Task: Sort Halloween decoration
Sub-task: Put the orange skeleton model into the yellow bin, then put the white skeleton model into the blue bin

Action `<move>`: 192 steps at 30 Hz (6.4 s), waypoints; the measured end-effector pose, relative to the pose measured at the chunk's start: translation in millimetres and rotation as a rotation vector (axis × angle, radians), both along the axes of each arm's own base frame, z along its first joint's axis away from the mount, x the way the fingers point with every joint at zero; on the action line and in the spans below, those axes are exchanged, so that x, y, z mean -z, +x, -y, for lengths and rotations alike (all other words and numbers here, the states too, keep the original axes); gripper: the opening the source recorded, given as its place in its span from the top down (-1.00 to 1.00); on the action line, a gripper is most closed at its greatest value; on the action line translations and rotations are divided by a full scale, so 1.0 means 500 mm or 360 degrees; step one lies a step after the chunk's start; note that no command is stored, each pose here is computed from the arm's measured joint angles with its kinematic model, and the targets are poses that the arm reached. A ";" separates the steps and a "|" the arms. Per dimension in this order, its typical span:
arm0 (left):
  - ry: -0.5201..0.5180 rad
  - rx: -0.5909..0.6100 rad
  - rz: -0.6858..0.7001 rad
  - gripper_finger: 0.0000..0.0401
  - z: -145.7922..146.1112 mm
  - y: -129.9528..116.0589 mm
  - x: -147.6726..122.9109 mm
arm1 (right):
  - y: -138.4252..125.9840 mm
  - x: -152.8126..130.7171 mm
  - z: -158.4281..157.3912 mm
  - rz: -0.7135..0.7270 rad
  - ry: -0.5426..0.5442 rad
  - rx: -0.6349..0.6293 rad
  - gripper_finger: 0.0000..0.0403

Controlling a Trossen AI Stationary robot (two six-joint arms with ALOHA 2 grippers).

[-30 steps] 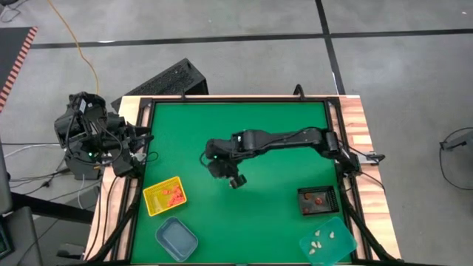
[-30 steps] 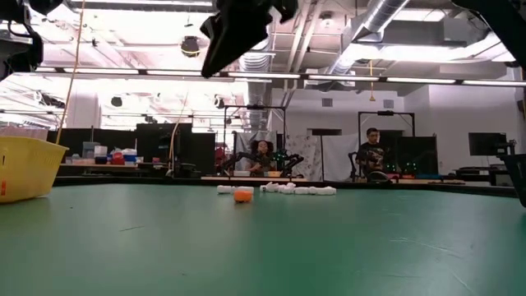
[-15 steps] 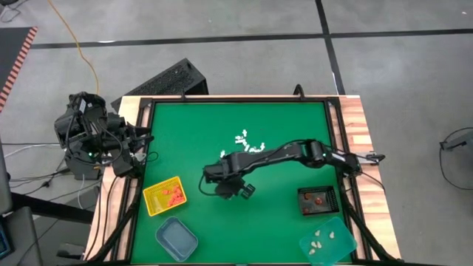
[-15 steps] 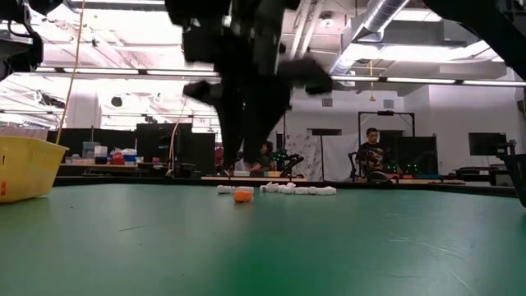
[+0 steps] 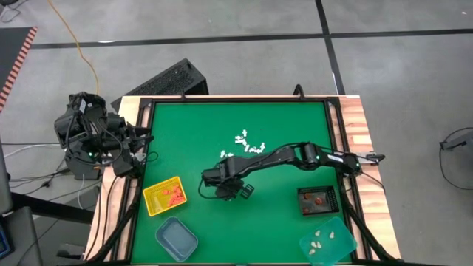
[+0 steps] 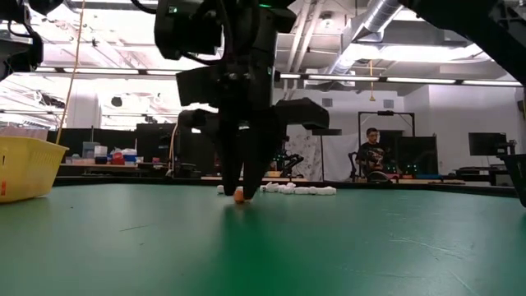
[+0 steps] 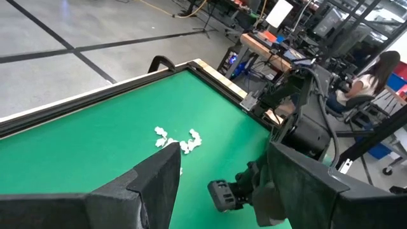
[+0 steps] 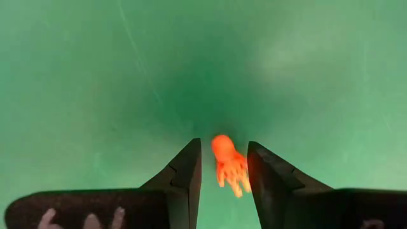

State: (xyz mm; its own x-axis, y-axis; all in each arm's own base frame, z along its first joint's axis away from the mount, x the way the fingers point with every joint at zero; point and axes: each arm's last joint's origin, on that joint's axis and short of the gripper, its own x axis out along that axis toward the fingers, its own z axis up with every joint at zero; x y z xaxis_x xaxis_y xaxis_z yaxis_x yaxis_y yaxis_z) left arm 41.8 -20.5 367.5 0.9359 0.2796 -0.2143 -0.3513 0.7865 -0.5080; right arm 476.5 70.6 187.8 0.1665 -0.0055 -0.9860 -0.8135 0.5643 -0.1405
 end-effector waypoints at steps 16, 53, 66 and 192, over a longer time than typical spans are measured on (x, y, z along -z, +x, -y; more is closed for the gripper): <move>0.0006 0.0000 -0.0001 -0.13 0.000 0.000 0.000 | 0.011 0.013 0.020 0.0018 0.0031 0.0123 0.74; 0.0008 -0.0002 0.0001 -0.13 0.000 0.000 0.000 | 0.152 -0.186 0.007 0.1422 0.0872 0.0582 0.99; 0.0000 -0.0003 0.0004 -0.13 0.000 0.000 0.000 | 0.208 -0.118 0.016 0.1537 0.1421 0.0331 0.99; 0.0005 -0.0092 0.0102 -0.13 -0.003 0.000 -0.003 | -0.143 -0.115 0.420 0.0434 0.0481 0.2872 0.07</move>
State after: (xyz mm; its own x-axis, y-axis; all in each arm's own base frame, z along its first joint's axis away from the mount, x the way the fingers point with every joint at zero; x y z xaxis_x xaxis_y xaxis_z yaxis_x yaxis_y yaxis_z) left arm 41.6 -18.9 369.2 0.9298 0.3344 -0.1535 -0.3632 0.7674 -0.5283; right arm 405.1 -139.3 245.3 0.2951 -0.1859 -0.9372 0.7569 0.6441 0.1105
